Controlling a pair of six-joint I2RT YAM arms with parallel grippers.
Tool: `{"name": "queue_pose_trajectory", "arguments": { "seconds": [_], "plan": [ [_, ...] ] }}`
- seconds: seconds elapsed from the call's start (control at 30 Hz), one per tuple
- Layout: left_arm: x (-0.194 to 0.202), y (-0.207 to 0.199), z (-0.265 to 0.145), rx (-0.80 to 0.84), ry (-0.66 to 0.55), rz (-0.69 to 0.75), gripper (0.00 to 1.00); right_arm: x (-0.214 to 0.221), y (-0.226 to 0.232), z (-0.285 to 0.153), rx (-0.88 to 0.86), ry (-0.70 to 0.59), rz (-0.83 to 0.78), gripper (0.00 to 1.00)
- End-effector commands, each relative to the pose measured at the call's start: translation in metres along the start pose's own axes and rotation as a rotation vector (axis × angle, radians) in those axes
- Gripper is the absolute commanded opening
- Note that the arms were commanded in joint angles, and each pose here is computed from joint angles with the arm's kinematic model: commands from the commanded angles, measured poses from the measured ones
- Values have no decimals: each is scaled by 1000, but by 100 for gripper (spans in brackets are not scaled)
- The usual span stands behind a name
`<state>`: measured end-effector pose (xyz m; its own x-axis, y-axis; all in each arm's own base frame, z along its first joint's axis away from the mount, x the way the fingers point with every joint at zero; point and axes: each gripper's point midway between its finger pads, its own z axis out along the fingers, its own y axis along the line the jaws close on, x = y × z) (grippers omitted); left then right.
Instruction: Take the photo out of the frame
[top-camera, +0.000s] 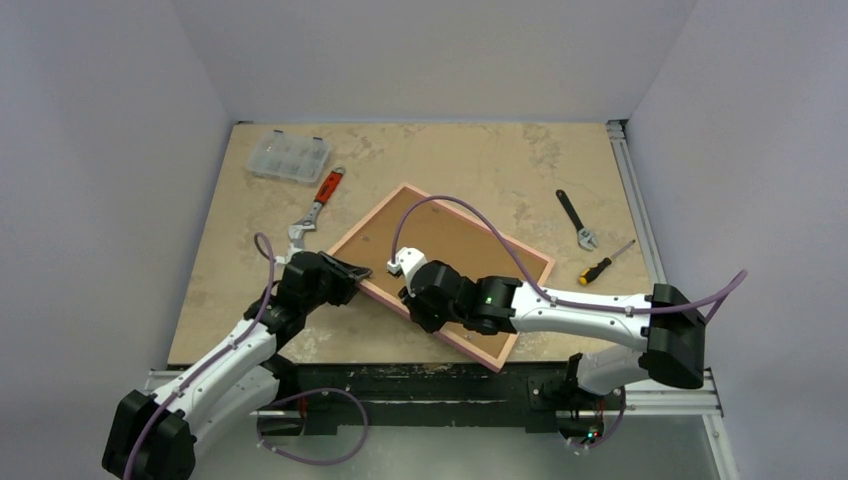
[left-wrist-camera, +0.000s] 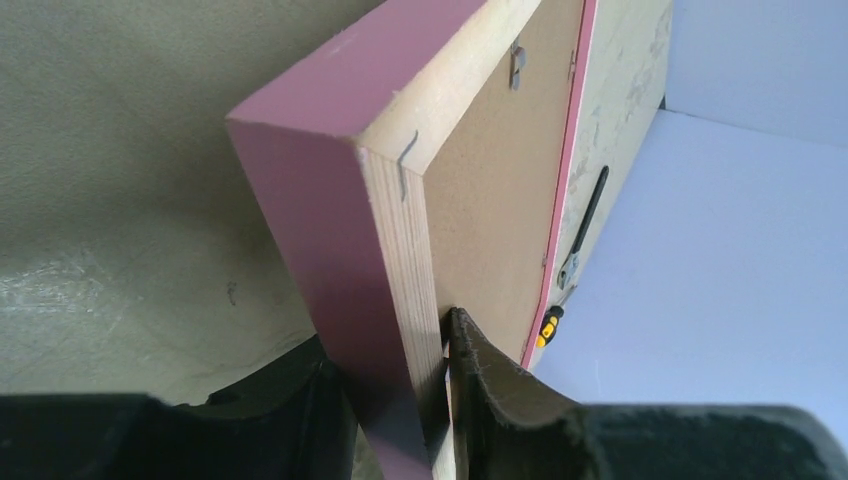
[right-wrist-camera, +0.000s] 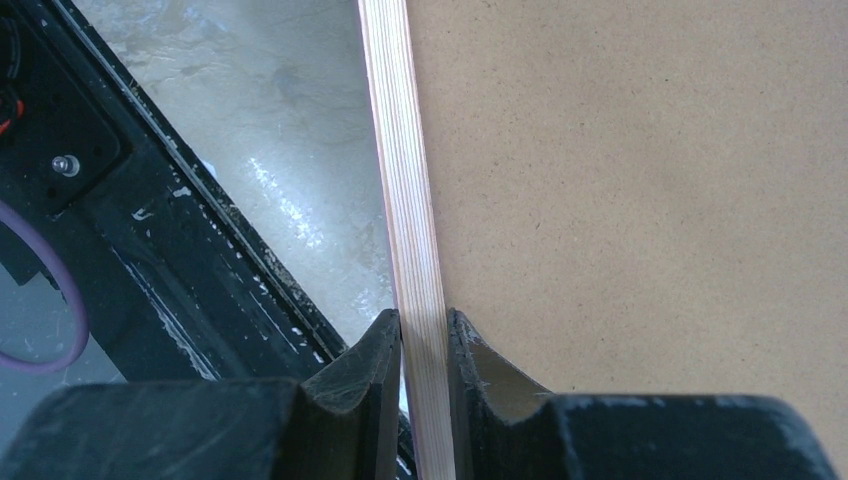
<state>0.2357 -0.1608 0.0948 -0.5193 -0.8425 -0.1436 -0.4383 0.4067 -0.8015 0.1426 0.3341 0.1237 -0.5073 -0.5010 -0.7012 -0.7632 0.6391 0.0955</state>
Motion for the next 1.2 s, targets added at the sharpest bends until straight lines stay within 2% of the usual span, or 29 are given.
{"name": "queue_pose_trajectory", "arguments": {
  "seconds": [0.0,0.1,0.17,0.27,0.43,0.57,0.77,0.83,0.9,0.93,1.07,1.1,1.13,1.17],
  "plan": [
    [-5,-22,-14,7,-8,83,9,-30,-7,2,100,-40,33,12],
    [-7,-21,-24,-60,-6,92,0,-32,-15,-2,228,-9,2,47],
    [-6,-19,-30,-109,4,78,0,-38,-17,-7,299,-7,-26,59],
    [-5,-23,-36,-155,23,64,0,-46,-17,-12,410,0,-77,70],
    [-4,-32,-42,-217,54,60,0,-50,-29,-19,680,40,-209,77],
    [6,-29,-41,-262,113,41,0,-56,-37,-24,826,49,-314,77],
    [8,-23,-39,-292,134,27,0,-51,-44,-27,874,80,-362,71],
    [8,-22,-39,-297,132,23,0,-47,-46,-28,879,94,-374,62],
    [7,-21,-39,-300,129,21,0,-46,-47,-28,887,101,-386,43],
    [7,-21,-40,-302,129,19,0,-45,-48,-28,892,108,-395,40],
    [6,-21,-39,-304,131,11,0,-46,-50,-30,912,126,-421,38],
    [6,-20,-39,-307,132,9,5,-46,-50,-30,912,127,-422,35],
    [6,-20,-39,-309,132,10,15,-46,-51,-31,913,127,-423,28],
    [6,-19,-39,-309,133,15,26,-47,-51,-32,916,124,-423,17]
  ]
}}
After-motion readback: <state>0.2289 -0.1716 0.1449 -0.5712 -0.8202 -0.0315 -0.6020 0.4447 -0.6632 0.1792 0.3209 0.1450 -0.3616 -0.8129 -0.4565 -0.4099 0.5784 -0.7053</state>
